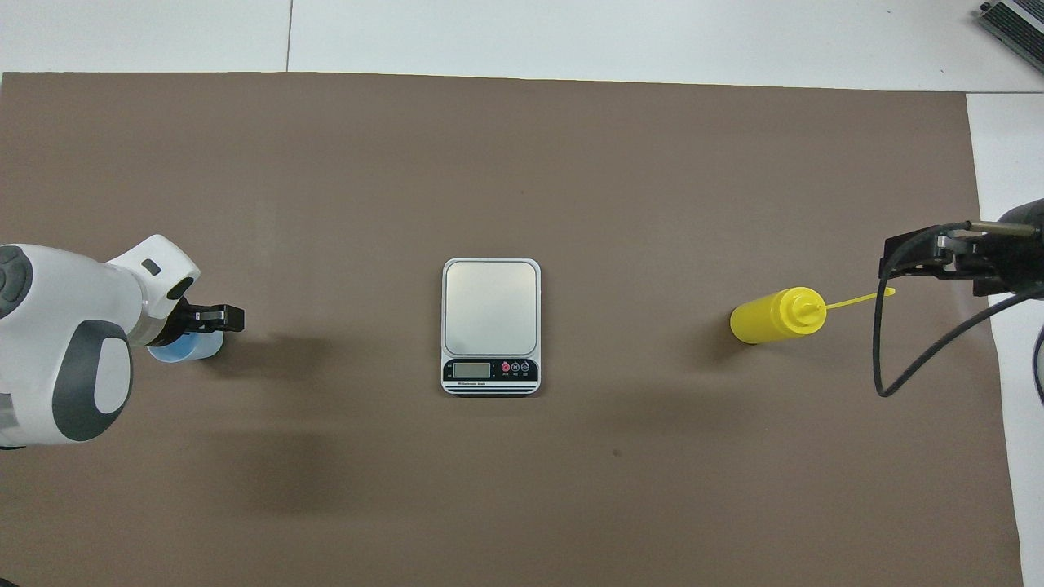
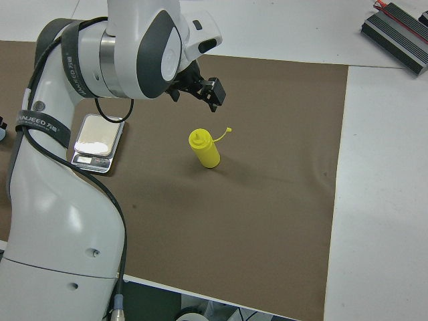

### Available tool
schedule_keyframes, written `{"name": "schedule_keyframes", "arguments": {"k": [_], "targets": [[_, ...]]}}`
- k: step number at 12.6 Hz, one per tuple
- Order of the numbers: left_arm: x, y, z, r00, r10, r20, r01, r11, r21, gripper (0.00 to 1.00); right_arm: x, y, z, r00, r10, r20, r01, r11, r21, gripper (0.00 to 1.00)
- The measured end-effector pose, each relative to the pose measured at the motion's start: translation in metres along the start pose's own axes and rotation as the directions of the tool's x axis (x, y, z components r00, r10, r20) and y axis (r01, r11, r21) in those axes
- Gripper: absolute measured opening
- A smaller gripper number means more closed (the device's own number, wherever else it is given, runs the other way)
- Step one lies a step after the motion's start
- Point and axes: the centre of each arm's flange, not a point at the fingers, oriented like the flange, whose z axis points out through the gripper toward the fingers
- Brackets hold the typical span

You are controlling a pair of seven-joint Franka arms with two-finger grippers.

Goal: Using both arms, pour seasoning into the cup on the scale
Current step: 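Close the left gripper around the light blue cup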

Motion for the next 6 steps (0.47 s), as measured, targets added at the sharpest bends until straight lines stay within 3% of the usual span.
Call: {"name": "schedule_keyframes", "arguments": {"k": [4, 6], "targets": [[0.0003, -0.0117, -0.0002, 1.0, -0.022, 0.0, 0.022, 1.0, 0.0, 0.62, 0.0, 0.0, 0.0, 1.0, 0.0, 0.0, 0.0, 1.0, 0.0, 1.0], [0.0003, -0.0117, -0.0001, 1.0, -0.022, 0.0, 0.022, 1.0, 0.0, 0.61, 0.0, 0.0, 0.0, 1.0, 0.0, 0.0, 0.0, 1.0, 0.0, 1.0]]}}
